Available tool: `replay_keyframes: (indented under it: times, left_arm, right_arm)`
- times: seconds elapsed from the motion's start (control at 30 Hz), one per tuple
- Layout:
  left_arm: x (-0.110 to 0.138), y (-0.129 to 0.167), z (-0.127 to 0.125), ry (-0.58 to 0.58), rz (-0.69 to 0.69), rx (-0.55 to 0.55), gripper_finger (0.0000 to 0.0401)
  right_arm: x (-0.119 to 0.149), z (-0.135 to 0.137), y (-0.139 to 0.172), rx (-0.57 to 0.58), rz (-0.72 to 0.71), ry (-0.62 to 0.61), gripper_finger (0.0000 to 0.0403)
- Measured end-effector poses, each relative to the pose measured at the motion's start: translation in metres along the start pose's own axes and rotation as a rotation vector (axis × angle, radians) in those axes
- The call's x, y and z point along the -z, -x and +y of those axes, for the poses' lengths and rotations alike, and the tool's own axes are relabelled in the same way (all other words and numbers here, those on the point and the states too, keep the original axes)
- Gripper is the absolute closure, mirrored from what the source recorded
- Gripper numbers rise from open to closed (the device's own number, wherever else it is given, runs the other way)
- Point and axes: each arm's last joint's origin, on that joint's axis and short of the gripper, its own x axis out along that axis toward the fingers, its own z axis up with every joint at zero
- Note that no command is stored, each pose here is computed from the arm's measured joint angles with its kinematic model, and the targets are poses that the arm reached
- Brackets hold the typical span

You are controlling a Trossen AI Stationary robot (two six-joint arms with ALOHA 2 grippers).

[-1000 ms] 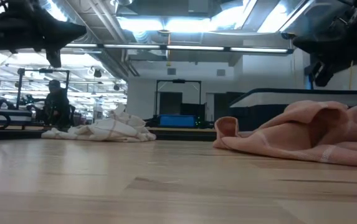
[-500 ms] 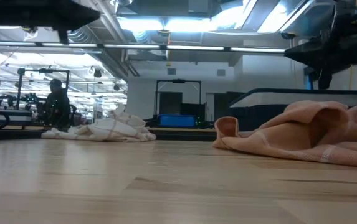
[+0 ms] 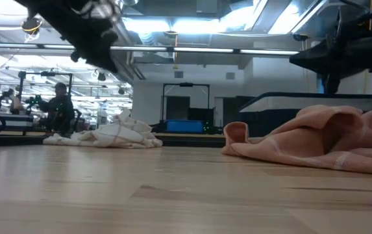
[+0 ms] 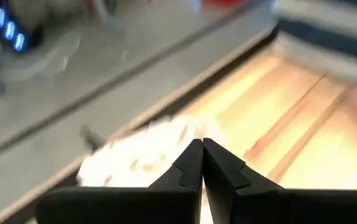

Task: Fold towel
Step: Fold the brown striped towel on the table

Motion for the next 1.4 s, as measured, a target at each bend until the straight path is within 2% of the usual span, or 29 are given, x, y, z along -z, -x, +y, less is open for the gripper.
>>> replay_keyframes:
  times: [0.13, 0.33, 0.5, 0.57, 0.67, 0.77, 0.9, 1.03, 1.27, 1.4]
  left_arm:
    - [0.005, -0.023, 0.005, -0.003, 0.183, -0.012, 0.0373]
    - [0.014, -0.051, 0.020, 0.008, 0.409, -0.081, 0.0284]
    - [0.010, -0.065, 0.041, 0.094, 0.471, -0.109, 0.0228]
    - [0.011, -0.075, 0.050, 0.131, 0.474, -0.106, 0.0218]
    - [0.022, -0.091, 0.060, 0.168, 0.550, -0.117, 0.0213]
    - [0.045, -0.107, 0.060, 0.184, 0.672, -0.102, 0.0216]
    - [0.070, -0.118, 0.042, 0.202, 0.782, 0.030, 0.0226]
    - [0.076, -0.112, 0.012, 0.165, 0.788, 0.128, 0.0237]
    - [0.072, -0.089, -0.062, 0.065, 0.689, 0.393, 0.0249]
    - [0.063, -0.068, -0.086, -0.041, 0.698, 0.483, 0.0249]
  right_arm:
    - [-0.002, 0.002, -0.002, -0.008, -0.016, -0.009, 0.0386]
    - [0.005, 0.001, -0.005, 0.002, 0.035, 0.042, 0.0386]
    - [0.010, 0.000, -0.007, -0.004, 0.086, 0.103, 0.0386]
    - [0.012, 0.000, -0.008, -0.002, 0.102, 0.129, 0.0386]
    - [0.015, -0.001, -0.009, 0.007, 0.123, 0.143, 0.0386]
    - [0.018, -0.001, -0.010, -0.017, 0.154, 0.157, 0.0386]
    - [0.019, 0.000, -0.011, -0.041, 0.171, 0.166, 0.0386]
    - [0.019, 0.000, -0.011, -0.045, 0.170, 0.163, 0.0386]
    - [0.011, 0.012, -0.015, -0.210, 0.196, 0.163, 0.0386]
    - [0.000, 0.023, -0.023, -0.250, 0.186, 0.218, 0.0386]
